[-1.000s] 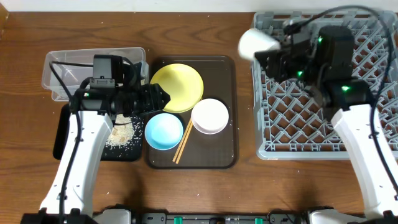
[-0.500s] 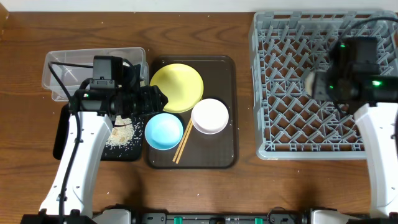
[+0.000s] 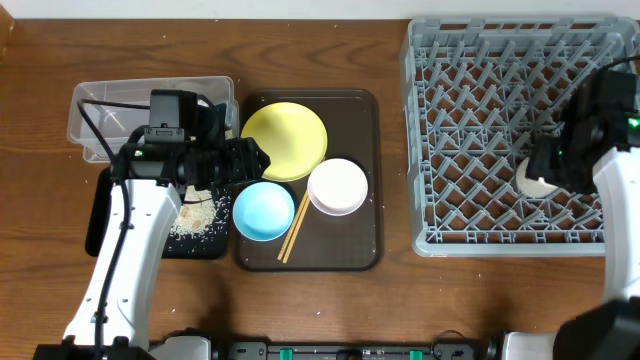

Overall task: Sort waste into correct bins and load items into the dishwasher rack
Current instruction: 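Place the cream cup into the grey dish rack with the right gripper, then reach the right gripper to the pink bowl on the brown tray and grasp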

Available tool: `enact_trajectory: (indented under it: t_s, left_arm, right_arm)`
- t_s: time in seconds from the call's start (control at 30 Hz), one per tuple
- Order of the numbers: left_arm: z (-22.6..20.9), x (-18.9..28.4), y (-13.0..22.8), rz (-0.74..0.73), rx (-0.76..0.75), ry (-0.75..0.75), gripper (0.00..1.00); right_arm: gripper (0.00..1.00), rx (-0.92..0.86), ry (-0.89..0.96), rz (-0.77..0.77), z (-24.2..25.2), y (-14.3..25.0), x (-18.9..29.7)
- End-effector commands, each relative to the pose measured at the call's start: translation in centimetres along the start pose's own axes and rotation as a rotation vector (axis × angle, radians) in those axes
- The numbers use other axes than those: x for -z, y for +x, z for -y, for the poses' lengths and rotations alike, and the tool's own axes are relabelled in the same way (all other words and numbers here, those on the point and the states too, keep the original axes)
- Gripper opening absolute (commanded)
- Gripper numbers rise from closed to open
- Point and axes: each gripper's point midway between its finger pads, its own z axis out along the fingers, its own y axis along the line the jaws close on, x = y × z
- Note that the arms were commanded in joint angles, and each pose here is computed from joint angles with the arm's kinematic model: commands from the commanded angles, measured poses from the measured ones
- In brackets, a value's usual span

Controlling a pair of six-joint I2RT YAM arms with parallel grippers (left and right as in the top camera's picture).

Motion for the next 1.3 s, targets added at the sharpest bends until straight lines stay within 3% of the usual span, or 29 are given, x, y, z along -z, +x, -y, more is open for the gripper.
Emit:
enact_trajectory:
  t_s: [0.0,0.1,0.13,0.33,0.37,0.4,0.53,0.8,0.97,1.13,1.27]
  left_arm:
    - [-0.1,0.4,-0.3,0.017,-0.012,-0.011,0.62]
    - [-0.1,0.4,-0.3,0.017,-0.012,-0.011,0.62]
    - [-0.1,0.4,-0.3,0.017,-0.012,-0.011,0.63]
    - [-0.1,0.4,-0.3,0.016,-0.011,-0.011,0.67]
    - [-0.1,0.4,-0.3,0.016,-0.011,-0.011,0.67]
    - [-0.1,0.4,-0.3,0.016,-0.011,-0.011,0.67]
    - [-0.1,0.4,-0.3,0.016,-0.011,-0.011,0.68]
    - [-0.9,0.4,0.1,0.002,0.000,-0.052,0.69]
    - [-2.1,0.5,0.7,-0.019,0.016,-0.119,0.72]
    - [-3.2,0.7,1.2,-0.033,0.029,-0.181,0.73]
    - [-4.2,0.9,1.6,-0.043,0.036,-0.240,0.73]
  right_arm:
    - [0.01,-0.015,-0.001,-0.070,-0.1,1.1,-1.8]
    - [0.08,-0.016,0.003,-0.099,-0.1,1.4,-3.0]
    - [0.15,-0.015,0.004,-0.102,-0.2,1.2,-3.3]
    - [0.74,-0.019,-0.016,-0.059,-0.6,0.0,-3.4]
    - [0.96,-0.019,-0.023,-0.057,-0.7,0.0,-3.4]
    - [0.99,-0.019,-0.030,-0.053,-0.8,-0.2,-3.2]
    - [0.99,0.010,-0.124,-0.047,-2.4,-0.5,-2.6]
    - [0.99,0.174,-0.594,0.098,-10.9,-2.3,3.1]
    - [0.99,0.343,-0.647,0.193,-16.0,-2.3,5.1]
    - [0.99,0.554,-0.633,0.221,-22.3,0.2,5.1]
    - [0.91,0.656,-0.577,0.195,-25.7,2.4,3.5]
